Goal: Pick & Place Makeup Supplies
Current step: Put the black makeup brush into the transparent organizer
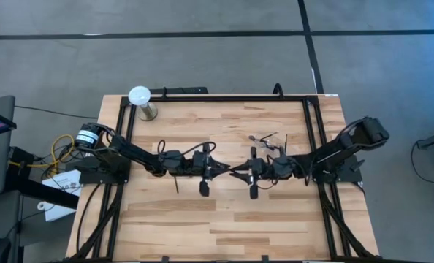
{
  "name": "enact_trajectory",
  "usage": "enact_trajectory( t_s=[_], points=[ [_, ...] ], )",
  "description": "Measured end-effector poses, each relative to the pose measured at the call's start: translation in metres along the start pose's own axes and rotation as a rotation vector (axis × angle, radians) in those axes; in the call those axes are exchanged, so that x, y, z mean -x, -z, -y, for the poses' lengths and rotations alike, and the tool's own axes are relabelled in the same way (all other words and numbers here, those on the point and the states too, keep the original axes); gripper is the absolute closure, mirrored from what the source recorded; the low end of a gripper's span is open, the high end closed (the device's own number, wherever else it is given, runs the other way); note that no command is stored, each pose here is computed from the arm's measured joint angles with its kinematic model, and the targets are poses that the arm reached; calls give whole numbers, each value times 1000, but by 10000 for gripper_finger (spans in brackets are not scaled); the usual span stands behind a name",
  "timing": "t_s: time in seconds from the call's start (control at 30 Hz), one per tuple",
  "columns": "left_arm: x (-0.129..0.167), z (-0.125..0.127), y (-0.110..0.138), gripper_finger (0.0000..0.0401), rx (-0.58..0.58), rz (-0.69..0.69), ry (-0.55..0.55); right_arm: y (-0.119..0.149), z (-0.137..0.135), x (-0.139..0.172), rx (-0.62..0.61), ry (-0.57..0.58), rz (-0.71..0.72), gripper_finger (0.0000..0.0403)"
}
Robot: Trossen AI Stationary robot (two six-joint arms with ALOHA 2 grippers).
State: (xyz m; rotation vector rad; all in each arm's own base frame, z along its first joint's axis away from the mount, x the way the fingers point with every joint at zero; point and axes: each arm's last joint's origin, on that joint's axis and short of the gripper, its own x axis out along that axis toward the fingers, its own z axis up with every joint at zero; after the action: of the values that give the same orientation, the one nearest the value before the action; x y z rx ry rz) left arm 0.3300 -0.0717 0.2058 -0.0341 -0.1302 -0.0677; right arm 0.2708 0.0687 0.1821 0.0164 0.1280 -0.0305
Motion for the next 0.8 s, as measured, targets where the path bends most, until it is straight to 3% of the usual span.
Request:
enact_trajectory(
  t_s=[0.13, 0.3, 0.57, 0.8],
  points=[
    [0, -4, 0, 379, -13, -3, -64, -4, 4, 12, 51, 62, -111, 309],
    [-4, -26, 2, 377, 31, -30, -140, -17, 8, 48, 85, 89, -246, 289],
    [-50, -57, 3, 377, -29, 0, -141, -35, 21, 103, -59, 106, -325, 294],
    [-94, -102, 24, 376, -73, 8, -289, -38, 27, 116, -150, 128, -334, 301]
  ],
)
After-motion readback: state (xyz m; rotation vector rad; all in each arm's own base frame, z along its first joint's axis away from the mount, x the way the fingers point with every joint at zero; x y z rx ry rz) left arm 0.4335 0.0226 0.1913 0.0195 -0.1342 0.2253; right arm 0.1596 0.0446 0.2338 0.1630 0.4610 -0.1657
